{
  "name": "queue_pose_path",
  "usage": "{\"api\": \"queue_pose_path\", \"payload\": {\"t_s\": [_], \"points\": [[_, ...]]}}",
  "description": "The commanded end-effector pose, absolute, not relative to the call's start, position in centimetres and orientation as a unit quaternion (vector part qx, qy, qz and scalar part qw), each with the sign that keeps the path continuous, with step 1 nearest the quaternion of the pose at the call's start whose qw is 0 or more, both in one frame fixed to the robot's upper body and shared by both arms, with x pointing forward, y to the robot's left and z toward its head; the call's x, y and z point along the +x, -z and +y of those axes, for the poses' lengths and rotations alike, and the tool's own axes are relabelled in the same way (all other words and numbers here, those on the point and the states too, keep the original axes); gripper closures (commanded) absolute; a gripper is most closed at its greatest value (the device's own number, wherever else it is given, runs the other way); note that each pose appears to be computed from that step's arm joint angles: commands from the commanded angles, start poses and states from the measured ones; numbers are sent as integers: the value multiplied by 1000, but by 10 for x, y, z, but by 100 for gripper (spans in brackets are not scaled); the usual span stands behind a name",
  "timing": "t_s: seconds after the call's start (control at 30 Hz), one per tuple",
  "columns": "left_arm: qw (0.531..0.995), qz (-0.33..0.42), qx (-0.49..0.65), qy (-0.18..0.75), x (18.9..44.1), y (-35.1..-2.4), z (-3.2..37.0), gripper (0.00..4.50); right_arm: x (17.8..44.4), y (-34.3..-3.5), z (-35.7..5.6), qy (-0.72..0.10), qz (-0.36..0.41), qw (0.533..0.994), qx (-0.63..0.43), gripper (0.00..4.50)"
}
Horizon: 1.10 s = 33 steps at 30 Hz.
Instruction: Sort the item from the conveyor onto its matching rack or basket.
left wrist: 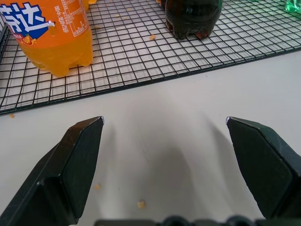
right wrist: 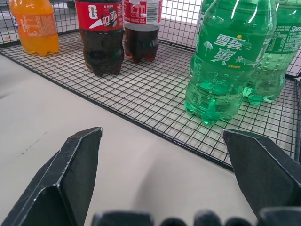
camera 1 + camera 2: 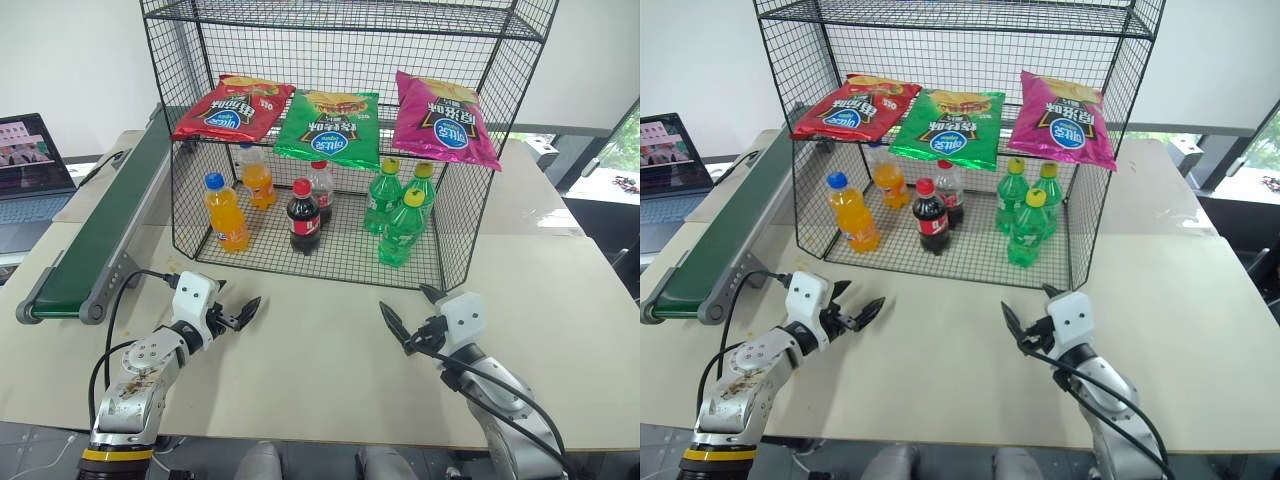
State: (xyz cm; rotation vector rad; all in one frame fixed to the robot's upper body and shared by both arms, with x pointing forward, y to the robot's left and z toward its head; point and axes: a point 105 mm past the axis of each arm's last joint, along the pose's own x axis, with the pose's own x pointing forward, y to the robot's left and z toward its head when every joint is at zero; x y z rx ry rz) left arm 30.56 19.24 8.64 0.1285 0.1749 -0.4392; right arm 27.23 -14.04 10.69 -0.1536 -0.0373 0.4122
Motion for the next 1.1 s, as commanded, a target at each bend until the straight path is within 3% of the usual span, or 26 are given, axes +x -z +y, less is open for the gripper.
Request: {"api": "queue_pose_path", "payload": {"t_s": [0.03,1.1], "points": [[967,69,83,230,305,-91,190,5,269,-118,-142,-204,-39,974,-85,0],[969,20,58,238,303,-110,190,5,273,-127,-136,-211,-58,972,-87,0]]}}
